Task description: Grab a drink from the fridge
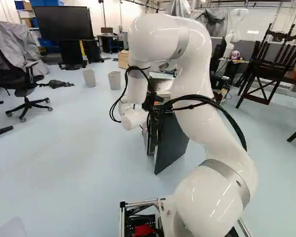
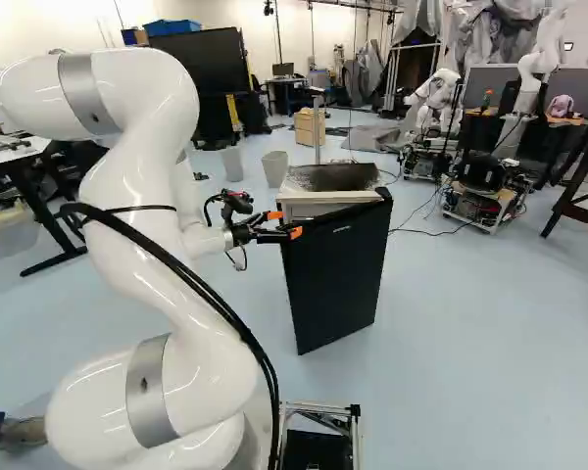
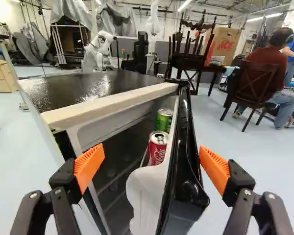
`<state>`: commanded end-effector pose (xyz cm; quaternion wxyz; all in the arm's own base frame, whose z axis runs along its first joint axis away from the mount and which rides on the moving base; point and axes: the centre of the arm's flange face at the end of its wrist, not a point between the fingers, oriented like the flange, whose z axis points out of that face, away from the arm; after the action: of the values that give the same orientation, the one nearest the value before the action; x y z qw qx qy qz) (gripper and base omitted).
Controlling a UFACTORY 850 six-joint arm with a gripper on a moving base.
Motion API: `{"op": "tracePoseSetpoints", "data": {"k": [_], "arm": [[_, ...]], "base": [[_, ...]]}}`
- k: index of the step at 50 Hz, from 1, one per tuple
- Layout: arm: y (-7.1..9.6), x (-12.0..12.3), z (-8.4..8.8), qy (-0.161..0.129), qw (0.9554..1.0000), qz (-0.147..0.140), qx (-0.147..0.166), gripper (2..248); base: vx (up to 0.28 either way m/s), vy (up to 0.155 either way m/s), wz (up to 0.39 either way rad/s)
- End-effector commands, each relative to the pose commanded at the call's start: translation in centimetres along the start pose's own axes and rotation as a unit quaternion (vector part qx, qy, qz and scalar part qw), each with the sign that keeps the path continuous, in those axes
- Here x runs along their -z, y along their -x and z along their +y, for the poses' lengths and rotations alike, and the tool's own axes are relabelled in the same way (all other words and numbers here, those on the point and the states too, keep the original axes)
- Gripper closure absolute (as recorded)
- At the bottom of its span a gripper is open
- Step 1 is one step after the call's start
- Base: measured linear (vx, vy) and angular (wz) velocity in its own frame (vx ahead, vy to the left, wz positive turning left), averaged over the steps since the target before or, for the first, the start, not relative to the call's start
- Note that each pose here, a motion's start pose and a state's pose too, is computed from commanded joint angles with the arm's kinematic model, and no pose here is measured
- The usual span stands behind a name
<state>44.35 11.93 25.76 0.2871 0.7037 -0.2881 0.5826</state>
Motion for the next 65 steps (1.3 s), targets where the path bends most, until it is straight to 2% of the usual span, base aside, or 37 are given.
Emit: {"op": "tracePoseSetpoints", "data": {"k": [41, 65], "arm": [[0.7, 4.0, 8.5, -0.011, 0.998, -0.014, 0.06, 3], [0.9, 6.0, 14.3, 0.011, 0.9957, -0.009, 0.092, 3]], "base": [[0.0, 0.0, 0.0], [0.0, 0.0, 0.0]]}}
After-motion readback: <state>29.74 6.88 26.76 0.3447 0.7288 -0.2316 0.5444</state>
